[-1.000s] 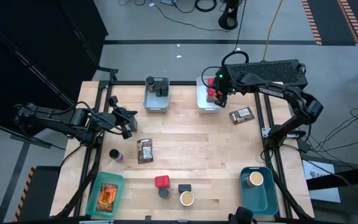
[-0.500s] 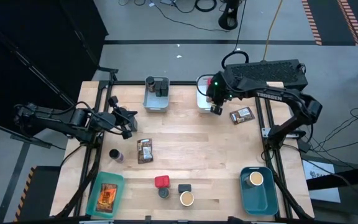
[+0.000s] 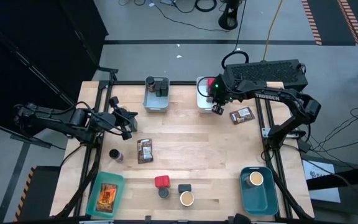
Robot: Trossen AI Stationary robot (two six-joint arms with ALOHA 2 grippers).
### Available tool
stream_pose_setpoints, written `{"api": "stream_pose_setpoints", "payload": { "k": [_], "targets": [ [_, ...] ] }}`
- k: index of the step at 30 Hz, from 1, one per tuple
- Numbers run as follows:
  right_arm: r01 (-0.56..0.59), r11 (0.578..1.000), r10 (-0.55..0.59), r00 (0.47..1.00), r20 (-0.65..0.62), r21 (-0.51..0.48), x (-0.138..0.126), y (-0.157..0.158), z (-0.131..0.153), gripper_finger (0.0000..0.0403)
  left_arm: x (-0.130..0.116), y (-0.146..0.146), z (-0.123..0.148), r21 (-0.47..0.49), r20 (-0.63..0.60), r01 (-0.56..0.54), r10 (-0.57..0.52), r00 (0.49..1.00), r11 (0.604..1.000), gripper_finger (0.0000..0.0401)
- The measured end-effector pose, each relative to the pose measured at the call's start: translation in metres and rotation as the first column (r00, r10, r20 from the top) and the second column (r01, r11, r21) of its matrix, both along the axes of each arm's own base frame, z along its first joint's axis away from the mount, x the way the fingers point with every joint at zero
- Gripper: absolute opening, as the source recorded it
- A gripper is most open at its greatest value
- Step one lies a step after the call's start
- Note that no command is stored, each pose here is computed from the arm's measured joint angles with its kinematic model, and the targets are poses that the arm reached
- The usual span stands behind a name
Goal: Sort spices by type
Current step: Put the red spice can into the white bin
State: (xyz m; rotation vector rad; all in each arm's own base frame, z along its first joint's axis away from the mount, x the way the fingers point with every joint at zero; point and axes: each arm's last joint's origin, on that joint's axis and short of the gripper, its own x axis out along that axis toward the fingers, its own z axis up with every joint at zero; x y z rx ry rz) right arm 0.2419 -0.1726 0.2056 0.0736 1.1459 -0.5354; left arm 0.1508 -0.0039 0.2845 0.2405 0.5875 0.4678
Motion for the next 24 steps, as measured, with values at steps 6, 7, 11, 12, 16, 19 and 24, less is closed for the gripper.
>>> {"api": "stream_pose_setpoints", "payload": {
  "k": [6, 7, 11, 12, 16, 19, 24],
  "targets": [
    [0.030, 0.999, -0.030, 0.999, 0.017, -0.014, -0.005, -0.007, -0.006, 0.0001, 0.000, 0.000, 0.000, 0.000, 0.000, 0.000, 0.000, 1.000, 1.000, 0.0002],
    [0.035, 0.999, -0.035, 0.999, 0.018, -0.014, -0.006, -0.008, -0.007, 0.0001, 0.000, 0.000, 0.000, 0.000, 0.000, 0.000, 0.000, 1.000, 1.000, 0.0002],
    [0.048, 0.999, -0.048, 0.999, 0.026, -0.021, -0.008, -0.011, -0.006, 0.0001, 0.000, 0.000, 0.000, 0.000, 0.000, 0.000, 0.000, 1.000, 1.000, 0.0002],
    [0.051, 0.998, -0.050, 0.998, 0.030, -0.024, -0.008, -0.012, -0.006, 0.0001, 0.000, 0.000, 0.000, 0.000, 0.000, 0.000, 0.000, 1.000, 1.000, 0.0002],
    [0.059, 0.998, -0.059, 0.998, 0.037, 0.005, -0.009, -0.012, -0.006, 0.0000, 0.000, 0.000, 0.000, 0.000, 0.000, 0.000, 0.000, 1.000, 1.000, 0.0002],
    [0.037, 0.996, -0.044, 0.995, 0.092, 0.076, -0.007, -0.010, -0.007, 0.0000, 0.000, 0.000, 0.000, 0.000, 0.000, 0.000, 0.000, 1.000, 1.000, 0.0002],
    [0.009, 0.998, -0.019, 0.989, 0.148, 0.064, 0.000, -0.007, -0.004, 0.0000, 0.000, 0.000, 0.000, 0.001, 0.000, 0.000, 0.000, 1.000, 1.000, 0.0002]
  ]
}}
